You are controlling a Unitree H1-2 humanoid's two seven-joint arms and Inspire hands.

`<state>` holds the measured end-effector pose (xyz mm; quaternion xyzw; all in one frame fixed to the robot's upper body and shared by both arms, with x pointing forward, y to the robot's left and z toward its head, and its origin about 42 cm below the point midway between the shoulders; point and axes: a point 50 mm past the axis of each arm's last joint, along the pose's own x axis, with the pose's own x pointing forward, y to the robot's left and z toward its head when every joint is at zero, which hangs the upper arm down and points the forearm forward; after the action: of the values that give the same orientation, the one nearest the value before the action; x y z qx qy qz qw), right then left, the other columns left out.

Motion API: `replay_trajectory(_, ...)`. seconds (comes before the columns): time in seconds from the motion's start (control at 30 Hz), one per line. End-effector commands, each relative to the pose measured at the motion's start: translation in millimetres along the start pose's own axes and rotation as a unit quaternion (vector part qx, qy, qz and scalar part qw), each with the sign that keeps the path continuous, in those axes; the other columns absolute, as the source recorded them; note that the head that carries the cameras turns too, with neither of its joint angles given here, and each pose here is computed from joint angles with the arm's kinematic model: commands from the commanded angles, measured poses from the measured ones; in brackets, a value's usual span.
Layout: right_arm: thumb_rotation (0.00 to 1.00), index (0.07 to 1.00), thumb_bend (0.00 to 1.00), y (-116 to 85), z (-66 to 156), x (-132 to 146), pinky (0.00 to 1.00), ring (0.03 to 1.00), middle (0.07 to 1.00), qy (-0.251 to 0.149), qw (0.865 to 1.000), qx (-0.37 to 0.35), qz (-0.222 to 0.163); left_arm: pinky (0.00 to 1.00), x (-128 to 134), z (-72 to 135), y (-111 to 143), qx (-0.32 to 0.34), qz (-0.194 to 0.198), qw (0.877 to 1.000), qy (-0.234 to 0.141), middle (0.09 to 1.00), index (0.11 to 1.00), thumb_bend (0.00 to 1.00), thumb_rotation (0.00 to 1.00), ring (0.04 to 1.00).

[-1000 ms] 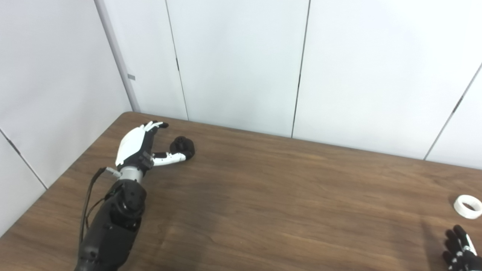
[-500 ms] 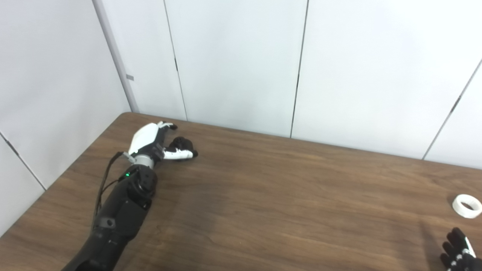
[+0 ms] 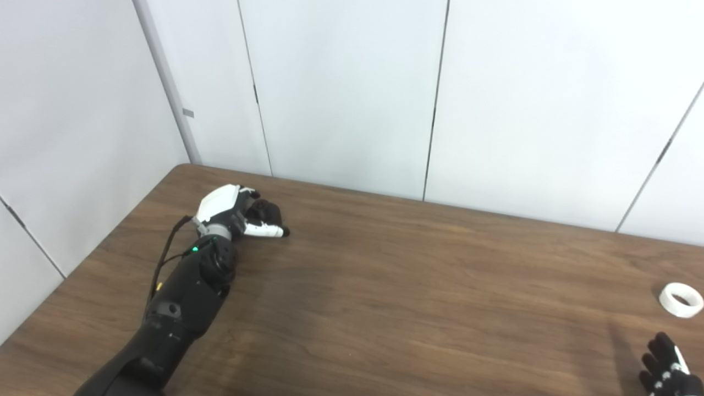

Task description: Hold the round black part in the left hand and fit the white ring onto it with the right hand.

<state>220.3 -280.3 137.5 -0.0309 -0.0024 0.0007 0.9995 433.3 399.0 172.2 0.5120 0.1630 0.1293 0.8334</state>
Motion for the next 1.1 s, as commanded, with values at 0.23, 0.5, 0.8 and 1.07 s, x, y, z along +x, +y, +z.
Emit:
replay_trajectory(0.23, 1.0, 1.0, 0.56, 4.6, 9.4, -2.2, 1.0, 1.0, 1.0, -0.018, 1.0, 0.0, 0.009, 1.0, 15.5, 1.6, 36.6, 0.008, 0.054, 0.998, -0.004, 0.971, 0.838, 0.98, 0.36, 1.0)
replay_trajectory(0.5, 1.0, 1.0, 0.52, 6.0, 10.9, -3.1, 1.0, 1.0, 1.0, -0.015, 1.0, -0.006, 0.006, 1.0, 17.4, 0.2, 37.4, -0.005, 0.046, 0.999, 0.006, 0.962, 0.822, 0.97, 0.37, 1.0)
replay_trajectory(0.8, 1.0, 1.0, 0.49, 6.9, 13.3, -3.9, 1.0, 1.0, 1.0, -0.017, 1.0, -0.006, 0.007, 1.0, 17.4, 5.6, 36.5, 0.009, 0.035, 0.999, -0.004, 0.94, 0.806, 0.94, 0.38, 1.0)
replay_trajectory(1.07, 1.0, 1.0, 0.46, 8.5, 16.1, -4.1, 1.0, 1.0, 1.0, -0.018, 1.0, -0.001, 0.006, 1.0, 15.6, 5.8, 36.2, -0.006, 0.045, 0.999, -0.011, 0.89, 0.65, 0.89, 0.29, 0.977)
